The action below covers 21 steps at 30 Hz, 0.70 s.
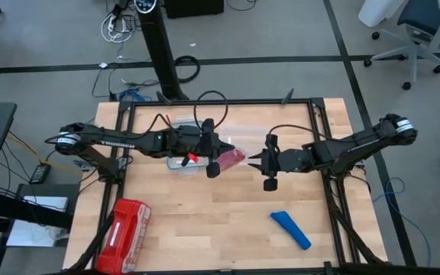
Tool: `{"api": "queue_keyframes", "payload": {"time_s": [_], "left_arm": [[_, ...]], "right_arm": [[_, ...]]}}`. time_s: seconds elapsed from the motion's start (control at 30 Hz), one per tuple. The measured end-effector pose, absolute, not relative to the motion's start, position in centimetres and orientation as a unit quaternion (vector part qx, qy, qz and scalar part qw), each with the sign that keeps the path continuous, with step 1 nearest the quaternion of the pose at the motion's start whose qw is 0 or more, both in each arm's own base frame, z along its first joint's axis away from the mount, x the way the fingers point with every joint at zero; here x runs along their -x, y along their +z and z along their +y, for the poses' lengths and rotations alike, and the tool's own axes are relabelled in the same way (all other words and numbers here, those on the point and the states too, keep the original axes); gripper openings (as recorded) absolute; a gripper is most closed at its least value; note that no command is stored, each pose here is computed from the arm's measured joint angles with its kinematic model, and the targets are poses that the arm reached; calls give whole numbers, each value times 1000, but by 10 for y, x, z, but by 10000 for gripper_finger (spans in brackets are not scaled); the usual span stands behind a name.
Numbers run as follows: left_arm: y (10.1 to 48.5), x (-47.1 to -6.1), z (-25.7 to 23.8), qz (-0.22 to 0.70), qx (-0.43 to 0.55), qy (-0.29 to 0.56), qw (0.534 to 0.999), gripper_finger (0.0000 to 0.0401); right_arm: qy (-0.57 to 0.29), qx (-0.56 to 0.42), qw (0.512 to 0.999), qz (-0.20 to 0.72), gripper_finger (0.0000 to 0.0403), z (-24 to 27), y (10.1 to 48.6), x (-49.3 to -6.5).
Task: Roll bandage
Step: Put the blue bandage into the transparent zip bag
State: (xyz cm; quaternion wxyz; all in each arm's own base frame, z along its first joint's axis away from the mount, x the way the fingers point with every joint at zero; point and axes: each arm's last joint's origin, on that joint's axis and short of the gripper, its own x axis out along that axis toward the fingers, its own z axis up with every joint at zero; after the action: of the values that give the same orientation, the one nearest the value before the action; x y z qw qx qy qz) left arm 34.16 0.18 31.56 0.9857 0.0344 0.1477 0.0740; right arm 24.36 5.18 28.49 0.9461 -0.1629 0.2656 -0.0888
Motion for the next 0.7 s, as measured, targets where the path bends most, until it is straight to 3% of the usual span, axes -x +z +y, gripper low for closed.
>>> {"api": "queue_keyframes", "payload": {"time_s": [0.4,0.7], "left_arm": [[310,-347,2,149,-25,77,986,0],[313,-348,2,133,-18,76,988,0]], "right_arm": [[-96,218,935,262,174,51,287,-245],[-98,235,930,265,186,48,287,-246]]}}
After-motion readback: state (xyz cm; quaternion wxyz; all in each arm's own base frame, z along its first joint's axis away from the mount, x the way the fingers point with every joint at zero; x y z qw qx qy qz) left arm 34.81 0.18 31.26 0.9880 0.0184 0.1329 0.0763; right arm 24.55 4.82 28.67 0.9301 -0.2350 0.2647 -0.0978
